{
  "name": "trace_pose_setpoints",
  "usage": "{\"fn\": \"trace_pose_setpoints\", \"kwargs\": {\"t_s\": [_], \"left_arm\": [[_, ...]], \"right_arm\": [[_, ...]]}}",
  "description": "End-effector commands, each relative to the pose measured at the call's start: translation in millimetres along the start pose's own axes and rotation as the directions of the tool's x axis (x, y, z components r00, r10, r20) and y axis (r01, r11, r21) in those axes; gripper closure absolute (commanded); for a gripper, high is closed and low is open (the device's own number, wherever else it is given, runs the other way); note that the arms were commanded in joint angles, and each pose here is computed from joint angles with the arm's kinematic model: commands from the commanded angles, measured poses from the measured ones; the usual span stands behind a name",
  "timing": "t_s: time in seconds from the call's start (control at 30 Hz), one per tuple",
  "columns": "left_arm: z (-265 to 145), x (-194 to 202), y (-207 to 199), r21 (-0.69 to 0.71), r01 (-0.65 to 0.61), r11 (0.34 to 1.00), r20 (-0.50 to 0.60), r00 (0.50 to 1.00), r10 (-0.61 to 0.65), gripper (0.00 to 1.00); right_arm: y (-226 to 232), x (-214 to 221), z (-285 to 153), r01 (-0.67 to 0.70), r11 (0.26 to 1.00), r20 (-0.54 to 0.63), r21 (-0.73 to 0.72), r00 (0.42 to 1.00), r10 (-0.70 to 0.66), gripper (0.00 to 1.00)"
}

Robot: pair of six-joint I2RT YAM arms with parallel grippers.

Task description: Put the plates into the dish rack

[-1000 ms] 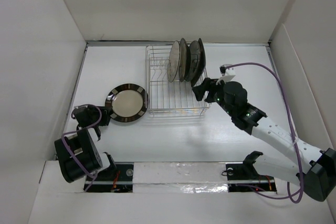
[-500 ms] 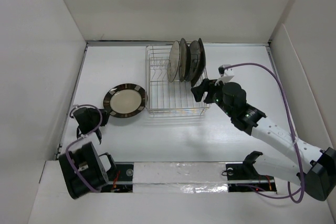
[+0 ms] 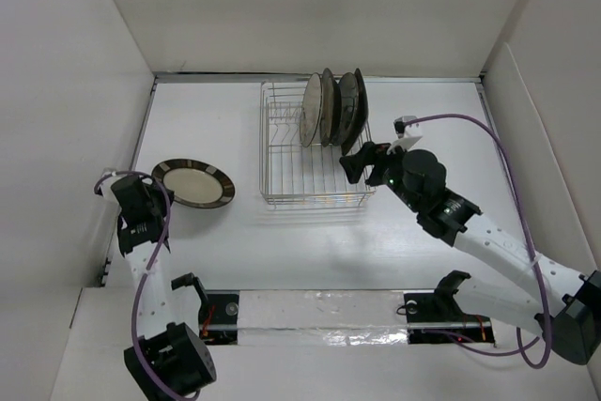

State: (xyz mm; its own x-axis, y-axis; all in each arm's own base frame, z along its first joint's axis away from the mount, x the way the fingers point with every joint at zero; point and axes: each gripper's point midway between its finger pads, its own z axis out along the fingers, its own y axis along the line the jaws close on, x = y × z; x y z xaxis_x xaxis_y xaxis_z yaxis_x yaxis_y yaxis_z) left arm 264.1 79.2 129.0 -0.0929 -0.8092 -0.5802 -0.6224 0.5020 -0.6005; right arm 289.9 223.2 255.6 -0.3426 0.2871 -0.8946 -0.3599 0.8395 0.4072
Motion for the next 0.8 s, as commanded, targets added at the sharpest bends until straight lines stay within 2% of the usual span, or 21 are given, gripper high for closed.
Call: {"fn": "trace_pose_setpoints", "kwargs": {"t_s": [0.0,0.1,0.33,0.43,0.6,0.77], "left_arm": [[-23,-44,-38,0.086,-0.078,0.993,0.155,0.986,0.064,1.0],[-28,-53,-52,0.12,-0.095,0.988,0.175,0.982,0.073,1.0],[-50,-70,-100,0.296,-0.118,0.948,0.203,0.978,0.059,1.0],[-56,-68,-112,0.353,-0.119,0.928,0.183,0.982,0.057,1.0],[-68,-67,-131,0.434,-0.109,0.894,0.153,0.987,0.046,1.0],[-91,-69,-165,0.56,-0.092,0.823,0.106,0.994,0.039,1.0]], "right_arm": [[32,-47,-13,-0.016,0.993,0.127,-0.116,0.991,0.03,0.11],[47,-51,-11,-0.018,0.984,0.11,-0.175,0.993,0.038,0.09],[92,-63,-11,-0.059,0.934,0.073,-0.352,0.993,0.091,0.09],[102,-69,-12,-0.094,0.911,0.077,-0.402,0.988,0.136,0.1],[121,-62,-1,-0.12,0.876,0.011,-0.466,0.99,0.141,0.1],[139,-58,17,-0.163,0.838,-0.038,-0.521,0.985,0.168,0.1]]}}
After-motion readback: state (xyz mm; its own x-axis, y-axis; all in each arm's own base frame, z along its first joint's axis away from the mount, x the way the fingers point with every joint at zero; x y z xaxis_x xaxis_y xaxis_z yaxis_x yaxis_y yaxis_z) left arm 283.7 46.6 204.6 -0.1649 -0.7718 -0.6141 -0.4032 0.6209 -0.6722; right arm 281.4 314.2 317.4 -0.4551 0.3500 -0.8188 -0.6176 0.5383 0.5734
